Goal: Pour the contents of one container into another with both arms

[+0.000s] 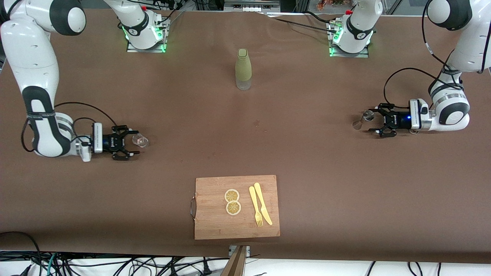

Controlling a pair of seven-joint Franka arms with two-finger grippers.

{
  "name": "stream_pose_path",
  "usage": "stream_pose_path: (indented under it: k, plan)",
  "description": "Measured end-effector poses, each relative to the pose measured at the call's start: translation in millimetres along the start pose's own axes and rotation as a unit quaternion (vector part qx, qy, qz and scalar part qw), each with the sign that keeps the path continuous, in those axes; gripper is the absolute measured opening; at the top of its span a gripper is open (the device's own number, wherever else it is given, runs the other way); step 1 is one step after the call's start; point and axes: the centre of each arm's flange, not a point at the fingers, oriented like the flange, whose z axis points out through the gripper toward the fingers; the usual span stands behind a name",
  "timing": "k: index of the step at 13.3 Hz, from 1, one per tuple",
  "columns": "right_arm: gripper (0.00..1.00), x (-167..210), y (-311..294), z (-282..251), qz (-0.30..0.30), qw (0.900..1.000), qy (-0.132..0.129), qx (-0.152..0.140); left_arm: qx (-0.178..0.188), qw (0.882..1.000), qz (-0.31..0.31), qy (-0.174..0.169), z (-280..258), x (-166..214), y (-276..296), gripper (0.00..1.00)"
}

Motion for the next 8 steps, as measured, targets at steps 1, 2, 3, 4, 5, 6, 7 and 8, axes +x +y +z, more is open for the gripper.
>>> stream_pose_path:
  k: [1,2,3,4,5,6,7,8]
  plan:
    - [1.00,3,-2,-24,0.007,1.000,-0.029,-0.005,-0.002,1.000,0.001,-0.011,-10,3,-2,1.00]
    - [1.00,12,-4,-50,0.020,0.998,-0.064,-0.005,-0.008,1.000,0.000,-0.027,-24,8,-5,1.00]
    - [1.00,29,-5,-75,0.039,0.994,-0.101,0.003,-0.013,0.999,0.000,-0.047,-40,18,-8,1.00]
    - [1.00,53,-4,-98,0.059,0.989,-0.136,0.010,-0.018,0.997,-0.004,-0.068,-58,32,-9,1.00]
    - [1.00,81,-3,-118,0.080,0.982,-0.169,0.011,-0.023,0.995,-0.018,-0.091,-75,50,-9,1.00]
    - [1.00,110,-3,-135,0.103,0.975,-0.198,0.008,-0.024,0.992,-0.041,-0.115,-92,72,-8,1.00]
    - [1.00,137,-5,-149,0.130,0.966,-0.225,0.003,-0.021,0.988,-0.067,-0.140,-108,99,-8,1.00]
    - [1.00,162,-8,-156,0.159,0.955,-0.249,-0.002,-0.016,0.981,-0.095,-0.166,-121,129,-8,1.00]
